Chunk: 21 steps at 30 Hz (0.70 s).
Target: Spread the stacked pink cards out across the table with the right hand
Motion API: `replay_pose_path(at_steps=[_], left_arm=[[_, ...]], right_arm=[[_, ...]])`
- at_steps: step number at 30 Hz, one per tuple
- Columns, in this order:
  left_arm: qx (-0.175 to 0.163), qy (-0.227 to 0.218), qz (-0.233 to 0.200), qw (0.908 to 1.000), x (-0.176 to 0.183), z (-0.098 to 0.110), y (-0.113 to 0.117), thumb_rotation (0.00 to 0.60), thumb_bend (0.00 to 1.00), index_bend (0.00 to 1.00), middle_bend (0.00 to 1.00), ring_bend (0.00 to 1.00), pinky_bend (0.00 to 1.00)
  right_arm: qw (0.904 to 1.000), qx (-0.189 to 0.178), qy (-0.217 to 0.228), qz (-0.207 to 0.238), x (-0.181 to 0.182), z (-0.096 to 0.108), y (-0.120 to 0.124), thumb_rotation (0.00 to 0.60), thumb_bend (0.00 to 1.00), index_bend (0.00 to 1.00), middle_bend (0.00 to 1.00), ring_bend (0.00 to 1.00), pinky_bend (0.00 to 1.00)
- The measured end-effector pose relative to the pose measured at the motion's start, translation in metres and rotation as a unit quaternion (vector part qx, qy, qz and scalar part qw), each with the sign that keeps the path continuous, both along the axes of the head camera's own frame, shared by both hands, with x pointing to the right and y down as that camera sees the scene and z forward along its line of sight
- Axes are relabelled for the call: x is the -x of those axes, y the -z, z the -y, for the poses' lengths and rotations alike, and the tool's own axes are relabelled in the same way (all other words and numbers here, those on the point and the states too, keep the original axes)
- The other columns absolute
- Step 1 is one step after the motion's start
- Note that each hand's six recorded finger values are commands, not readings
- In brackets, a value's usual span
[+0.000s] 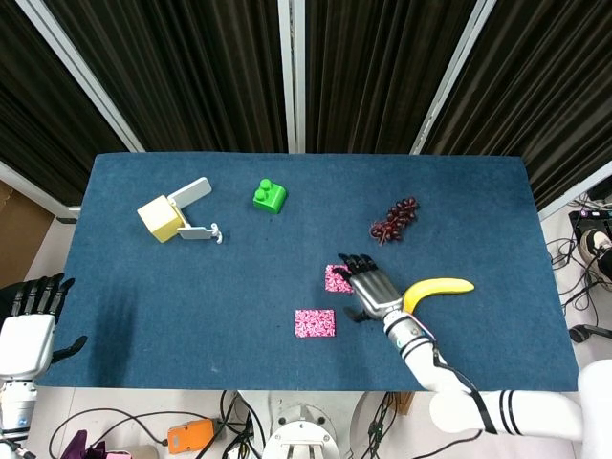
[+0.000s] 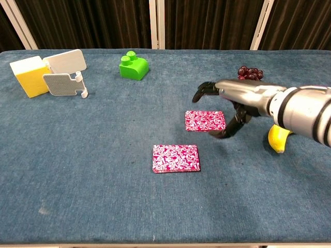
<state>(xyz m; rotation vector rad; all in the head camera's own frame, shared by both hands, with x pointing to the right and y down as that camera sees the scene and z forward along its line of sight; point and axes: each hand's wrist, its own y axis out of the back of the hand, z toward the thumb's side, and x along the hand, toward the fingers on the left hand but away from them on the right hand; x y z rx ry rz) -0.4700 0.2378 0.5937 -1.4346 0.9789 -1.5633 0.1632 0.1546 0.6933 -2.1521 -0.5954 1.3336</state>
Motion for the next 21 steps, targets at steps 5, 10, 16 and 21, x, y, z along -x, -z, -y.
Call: replay_pose_path(at_steps=[5,10,16,21], left_arm=[[-0.001,-0.001,-0.002,1.0000,-0.001,0.000,0.001,0.600,0.09,0.12,0.06,0.00,0.01],[-0.001,0.001,-0.001,1.0000,0.001,-0.002,0.001,0.600,0.09,0.12,0.06,0.00,0.01],[-0.001,0.003,-0.002,1.0000,0.002,-0.004,0.001,0.600,0.09,0.12,0.06,0.00,0.01],[-0.001,0.004,-0.004,1.0000,0.003,-0.004,0.000,0.600,0.09,0.12,0.06,0.00,0.01]], right_arm=[[0.9991,0.029,0.027,0.014,0.012,-0.029,0.003,0.600,0.50,0.28,0.06,0.00,0.00],[0.9989,0.031,0.032,0.016,0.028,-0.043,-0.003,0.600,0.50,0.29,0.06,0.00,0.00],[0.9992,0.022,0.034,0.005,0.040,-0.050,-0.010,0.600,0.50,0.29,0.06,0.00,0.00],[0.9993,0.019,0.033,-0.001,0.045,-0.052,-0.014,0.600,0.50,0.29,0.06,0.00,0.00]])
